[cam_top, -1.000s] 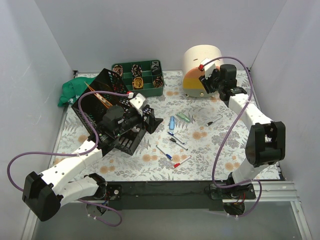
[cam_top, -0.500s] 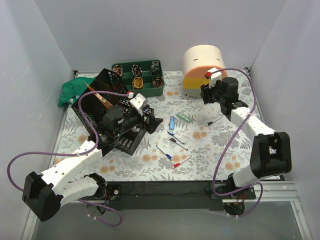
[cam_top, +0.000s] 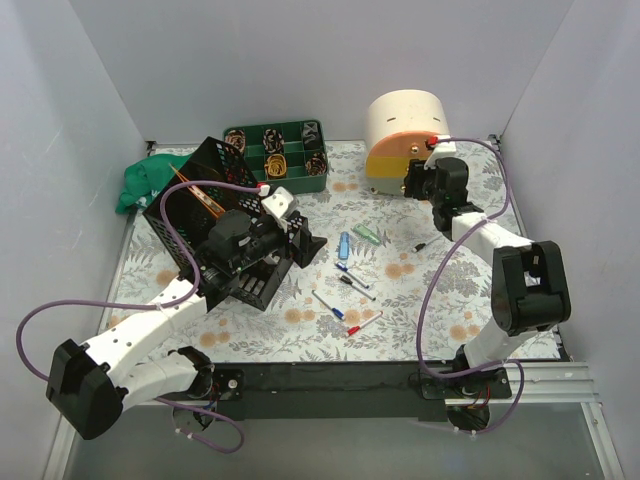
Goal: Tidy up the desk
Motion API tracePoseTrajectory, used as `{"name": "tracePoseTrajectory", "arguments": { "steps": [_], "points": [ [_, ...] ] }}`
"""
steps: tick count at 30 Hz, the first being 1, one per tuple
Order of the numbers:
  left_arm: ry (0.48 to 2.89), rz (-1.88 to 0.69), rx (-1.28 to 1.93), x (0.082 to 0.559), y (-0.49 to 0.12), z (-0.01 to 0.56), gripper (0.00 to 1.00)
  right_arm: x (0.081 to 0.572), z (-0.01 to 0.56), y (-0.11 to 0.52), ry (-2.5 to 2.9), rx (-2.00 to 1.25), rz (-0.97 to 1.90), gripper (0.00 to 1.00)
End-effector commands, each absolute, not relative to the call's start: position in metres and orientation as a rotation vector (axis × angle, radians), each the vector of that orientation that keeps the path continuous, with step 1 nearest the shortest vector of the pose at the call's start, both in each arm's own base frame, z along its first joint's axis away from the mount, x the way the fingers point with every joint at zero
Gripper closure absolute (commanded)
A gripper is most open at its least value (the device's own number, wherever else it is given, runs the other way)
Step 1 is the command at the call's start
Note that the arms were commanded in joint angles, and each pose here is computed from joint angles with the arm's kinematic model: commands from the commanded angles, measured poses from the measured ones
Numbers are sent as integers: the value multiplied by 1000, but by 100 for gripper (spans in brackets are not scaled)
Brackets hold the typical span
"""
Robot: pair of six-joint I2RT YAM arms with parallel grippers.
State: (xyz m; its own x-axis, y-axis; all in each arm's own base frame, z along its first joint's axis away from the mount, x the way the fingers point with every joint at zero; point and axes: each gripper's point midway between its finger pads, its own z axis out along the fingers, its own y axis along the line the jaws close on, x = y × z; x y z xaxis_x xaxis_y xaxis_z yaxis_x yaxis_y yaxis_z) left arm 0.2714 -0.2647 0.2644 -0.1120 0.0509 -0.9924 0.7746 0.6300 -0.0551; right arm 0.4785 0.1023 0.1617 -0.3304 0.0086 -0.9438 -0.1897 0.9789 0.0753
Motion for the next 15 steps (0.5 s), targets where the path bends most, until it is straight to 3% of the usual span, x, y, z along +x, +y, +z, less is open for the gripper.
{"name": "tracePoseTrajectory", "arguments": {
  "steps": [1, 15],
  "points": [
    [1551, -717, 717, 271, -268, 278, 2, 498, 190, 106, 1780, -2, 223, 40],
    [1546, -707, 715, 271, -267, 280, 2, 522, 191, 116, 1765, 63, 196, 46]
  ]
}}
